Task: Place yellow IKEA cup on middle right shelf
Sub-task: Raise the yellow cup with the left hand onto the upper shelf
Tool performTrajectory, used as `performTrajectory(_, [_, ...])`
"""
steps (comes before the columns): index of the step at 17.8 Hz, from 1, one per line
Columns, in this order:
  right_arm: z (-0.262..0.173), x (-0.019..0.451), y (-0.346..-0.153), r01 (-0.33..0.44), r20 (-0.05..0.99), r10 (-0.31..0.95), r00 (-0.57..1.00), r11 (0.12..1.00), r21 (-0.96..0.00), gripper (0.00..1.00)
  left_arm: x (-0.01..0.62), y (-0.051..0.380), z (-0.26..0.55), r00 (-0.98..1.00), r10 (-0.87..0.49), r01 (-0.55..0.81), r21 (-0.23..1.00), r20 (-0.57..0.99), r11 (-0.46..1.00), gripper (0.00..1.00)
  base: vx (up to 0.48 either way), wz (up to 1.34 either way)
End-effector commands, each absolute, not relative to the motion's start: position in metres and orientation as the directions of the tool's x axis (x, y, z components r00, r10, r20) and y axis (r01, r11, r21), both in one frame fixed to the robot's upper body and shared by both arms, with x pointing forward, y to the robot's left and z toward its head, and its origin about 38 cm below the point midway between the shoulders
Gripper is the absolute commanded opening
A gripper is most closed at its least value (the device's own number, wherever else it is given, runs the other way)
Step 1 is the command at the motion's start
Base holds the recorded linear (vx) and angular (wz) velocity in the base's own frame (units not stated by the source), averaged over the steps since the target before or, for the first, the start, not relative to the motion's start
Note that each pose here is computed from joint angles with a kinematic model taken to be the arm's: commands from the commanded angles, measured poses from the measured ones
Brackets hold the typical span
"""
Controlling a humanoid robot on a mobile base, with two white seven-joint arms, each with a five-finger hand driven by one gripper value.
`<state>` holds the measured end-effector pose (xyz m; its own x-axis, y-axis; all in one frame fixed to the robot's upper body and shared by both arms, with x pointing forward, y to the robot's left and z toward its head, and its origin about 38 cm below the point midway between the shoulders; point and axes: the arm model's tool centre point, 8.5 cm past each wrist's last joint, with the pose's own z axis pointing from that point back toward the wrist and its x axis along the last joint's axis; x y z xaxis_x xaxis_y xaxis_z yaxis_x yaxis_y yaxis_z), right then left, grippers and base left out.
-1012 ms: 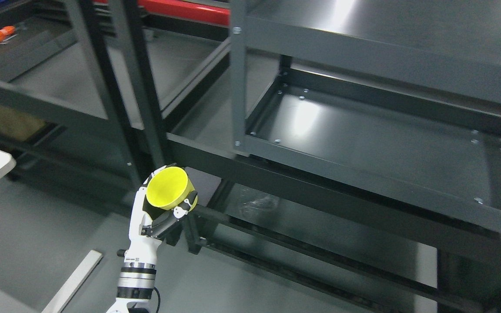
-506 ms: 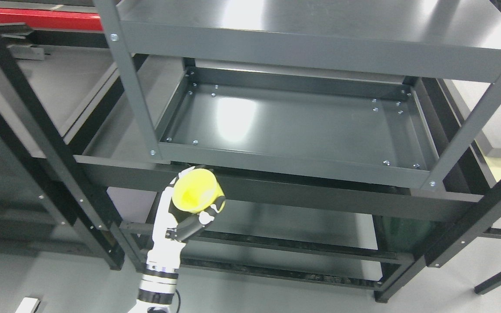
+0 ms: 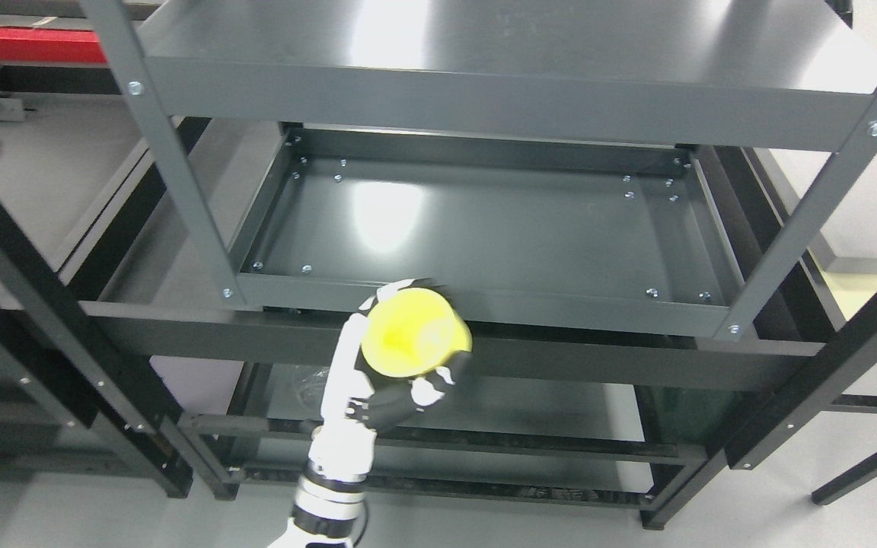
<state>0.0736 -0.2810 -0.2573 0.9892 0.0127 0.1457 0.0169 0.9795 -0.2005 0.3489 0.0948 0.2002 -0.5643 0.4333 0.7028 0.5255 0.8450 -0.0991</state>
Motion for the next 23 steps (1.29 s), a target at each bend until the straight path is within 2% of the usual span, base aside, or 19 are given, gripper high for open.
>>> performTrajectory(1, [-0.257, 0.064, -0.291, 0.022, 0.132, 0.006, 0.991, 0.977, -0.213, 0.99, 0.316, 0.021, 0.251, -0.571, 0.568, 0.750, 0.095, 0.593, 0.654, 0.01, 0.065, -0.14])
performTrajectory(5, [-0.257, 0.064, -0.291, 0.022, 0.132, 0.006, 0.991, 0.977, -0.213, 0.99, 0.329, 0.004, 0.321, -0.647, 0.598, 0.750, 0.255, 0.473, 0.610, 0.01, 0.068, -0.11])
performTrajectory(8, [-0.257, 0.064, -0.291, 0.022, 0.132, 0.006, 0.991, 0.977, -0.213, 0.99, 0.341, 0.000, 0.387, -0.674, 0.616, 0.738, 0.328, 0.408, 0.590, 0.01, 0.080, -0.04])
performTrajectory(12, [-0.257, 0.064, -0.291, 0.022, 0.132, 0.006, 0.991, 0.977, -0.213, 1.00, 0.359, 0.010, 0.462, -0.713, 0.590, 0.688, 0.217, 0.378, 0.692, 0.00, 0.068, 0.03])
performTrajectory(14, [-0.257, 0.064, -0.291, 0.022, 0.132, 0.006, 0.991, 0.977, -0.213, 0.99, 0.376, 0.023, 0.486, -0.732, 0.529, 0.625, 0.112, 0.430, 0.773, 0.00, 0.062, 0.06])
performTrajectory(18, [-0.257, 0.064, -0.291, 0.022, 0.132, 0.006, 0.991, 0.977, -0.213, 0.99, 0.413, 0.039, 0.520, -0.644, 0.419, 0.484, -0.082, 0.640, 0.871, 0.00, 0.051, 0.03])
performTrajectory(20, [-0.257, 0.064, -0.291, 0.022, 0.132, 0.006, 0.991, 0.977, -0.213, 0.99, 0.442, 0.046, 0.525, -0.542, 0.332, 0.393, -0.116, 0.772, 0.912, 0.00, 0.026, 0.00])
performTrajectory(23, [-0.257, 0.064, -0.291, 0.022, 0.132, 0.006, 0.991, 0.977, -0.213, 0.99, 0.481, 0.062, 0.531, -0.439, 0.234, 0.277, -0.117, 0.868, 0.954, 0.01, 0.009, 0.01])
